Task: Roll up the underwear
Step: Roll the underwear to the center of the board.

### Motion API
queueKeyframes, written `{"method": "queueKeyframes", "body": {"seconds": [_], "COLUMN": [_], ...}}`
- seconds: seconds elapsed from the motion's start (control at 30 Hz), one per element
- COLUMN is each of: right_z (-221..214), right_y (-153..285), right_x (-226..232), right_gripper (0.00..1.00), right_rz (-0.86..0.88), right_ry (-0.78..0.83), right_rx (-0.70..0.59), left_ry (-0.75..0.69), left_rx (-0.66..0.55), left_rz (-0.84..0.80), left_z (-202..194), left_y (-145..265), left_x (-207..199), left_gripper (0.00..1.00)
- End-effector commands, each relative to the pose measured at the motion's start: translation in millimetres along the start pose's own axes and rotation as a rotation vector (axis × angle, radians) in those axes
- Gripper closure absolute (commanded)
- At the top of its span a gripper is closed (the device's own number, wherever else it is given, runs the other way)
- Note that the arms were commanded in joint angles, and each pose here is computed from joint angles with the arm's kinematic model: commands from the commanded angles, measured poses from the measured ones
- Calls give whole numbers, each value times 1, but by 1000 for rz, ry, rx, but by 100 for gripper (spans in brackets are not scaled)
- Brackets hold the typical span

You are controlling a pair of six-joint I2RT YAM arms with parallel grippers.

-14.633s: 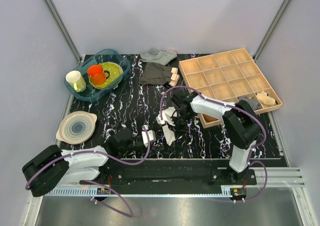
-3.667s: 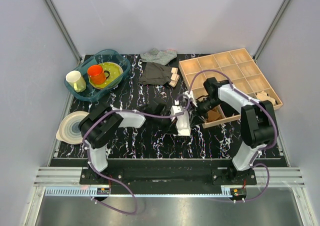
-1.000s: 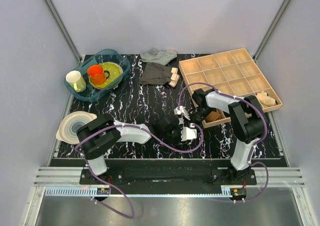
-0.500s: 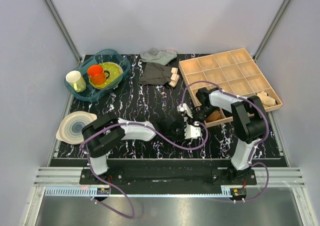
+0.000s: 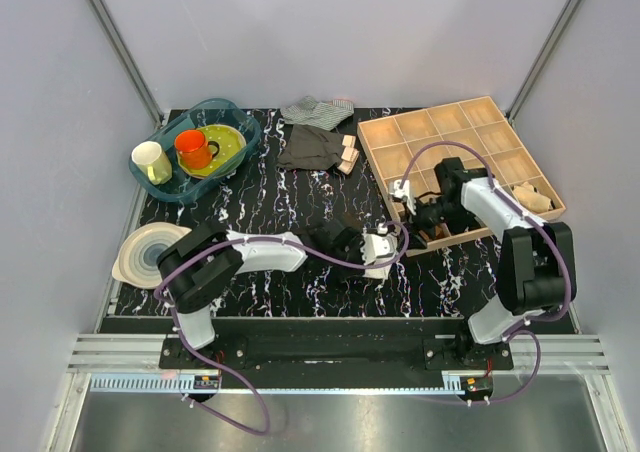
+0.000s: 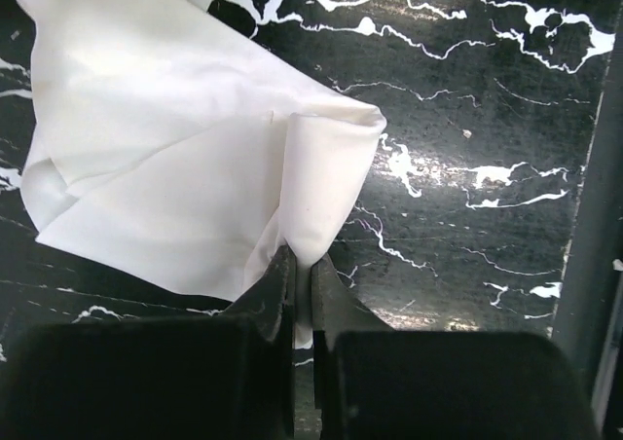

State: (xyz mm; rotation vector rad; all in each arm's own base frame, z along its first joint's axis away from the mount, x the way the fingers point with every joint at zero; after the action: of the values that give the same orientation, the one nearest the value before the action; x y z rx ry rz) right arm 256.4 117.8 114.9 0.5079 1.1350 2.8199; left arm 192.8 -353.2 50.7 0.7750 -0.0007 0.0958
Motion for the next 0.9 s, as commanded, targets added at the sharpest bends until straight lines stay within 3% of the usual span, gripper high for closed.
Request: {"method": "queueKeyframes", "body": {"seconds": [0.0,0.23,0.43,0.6,0.87], "right_z": [-1,-6,-12,-10,-17], "right_y": [23,45,49,50,87], "right_x": [0,11,15,13,-4], "right_gripper": [46,44,47,53,52], "right_rz": [-62,-152,-167,-177,-373], "right_ry": [-38,-28,-86,-118,-216], "right_rx": [-105,-142,-186,-216,-250], "left_ry": [222,137,119,200,363], "left_rx": [279,290,375,398,443], "left_rz": [-154,-262,-369,-438,-521], "left_z": [-64,-38,-35,-42,-55], "left_y": [17,6,-11,-20,-26], "left_x": [-41,-45,-52,-55,-51], "left_gripper": [100,100,100,100,100]}}
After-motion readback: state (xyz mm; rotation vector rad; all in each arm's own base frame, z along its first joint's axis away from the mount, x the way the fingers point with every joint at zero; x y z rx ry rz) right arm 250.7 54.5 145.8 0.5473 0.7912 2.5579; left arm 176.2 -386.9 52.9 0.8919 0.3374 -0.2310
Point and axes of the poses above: each gripper's point midway between its finger pads, its own y axis back along the fingers, its own x axis along the line the jaws close on, z = x × y, the point moved 4 cm from there along y, back along the fingers, and after that the axes turned 4 degrees about -y, right-handed, at the moved point
